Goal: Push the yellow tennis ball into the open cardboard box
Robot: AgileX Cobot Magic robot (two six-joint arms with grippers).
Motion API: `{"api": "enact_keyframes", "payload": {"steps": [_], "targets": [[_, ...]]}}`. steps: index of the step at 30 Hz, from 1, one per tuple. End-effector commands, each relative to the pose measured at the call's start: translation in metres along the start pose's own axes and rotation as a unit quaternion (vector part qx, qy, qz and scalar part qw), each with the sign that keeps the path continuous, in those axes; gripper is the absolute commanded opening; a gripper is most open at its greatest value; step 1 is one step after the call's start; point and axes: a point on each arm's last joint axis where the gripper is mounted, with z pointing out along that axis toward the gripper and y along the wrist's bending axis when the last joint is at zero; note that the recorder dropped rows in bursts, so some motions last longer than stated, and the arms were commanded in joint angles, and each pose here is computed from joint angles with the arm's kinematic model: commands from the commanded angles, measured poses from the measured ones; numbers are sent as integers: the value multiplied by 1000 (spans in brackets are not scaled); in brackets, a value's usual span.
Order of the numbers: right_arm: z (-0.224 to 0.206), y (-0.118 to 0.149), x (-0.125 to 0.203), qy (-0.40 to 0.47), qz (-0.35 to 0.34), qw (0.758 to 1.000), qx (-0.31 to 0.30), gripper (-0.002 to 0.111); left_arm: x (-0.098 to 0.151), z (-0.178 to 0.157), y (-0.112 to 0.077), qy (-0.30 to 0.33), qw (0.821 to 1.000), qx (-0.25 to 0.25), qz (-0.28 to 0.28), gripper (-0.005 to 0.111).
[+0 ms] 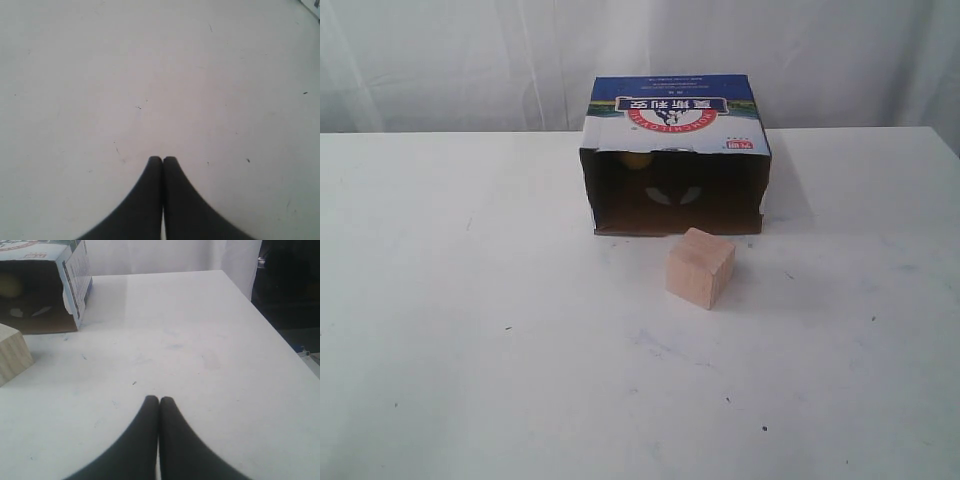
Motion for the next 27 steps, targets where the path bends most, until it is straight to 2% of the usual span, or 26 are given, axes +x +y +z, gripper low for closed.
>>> {"api": "enact_keyframes", "payload": {"steps": [1, 27], "targets": [[0, 0, 0, -5, 2, 1000, 3, 0, 2, 0, -1, 5, 1000, 4, -17, 0], [0, 0, 0, -5, 2, 1000, 3, 0, 0, 0, -1, -3, 1000, 3, -14, 0]]}}
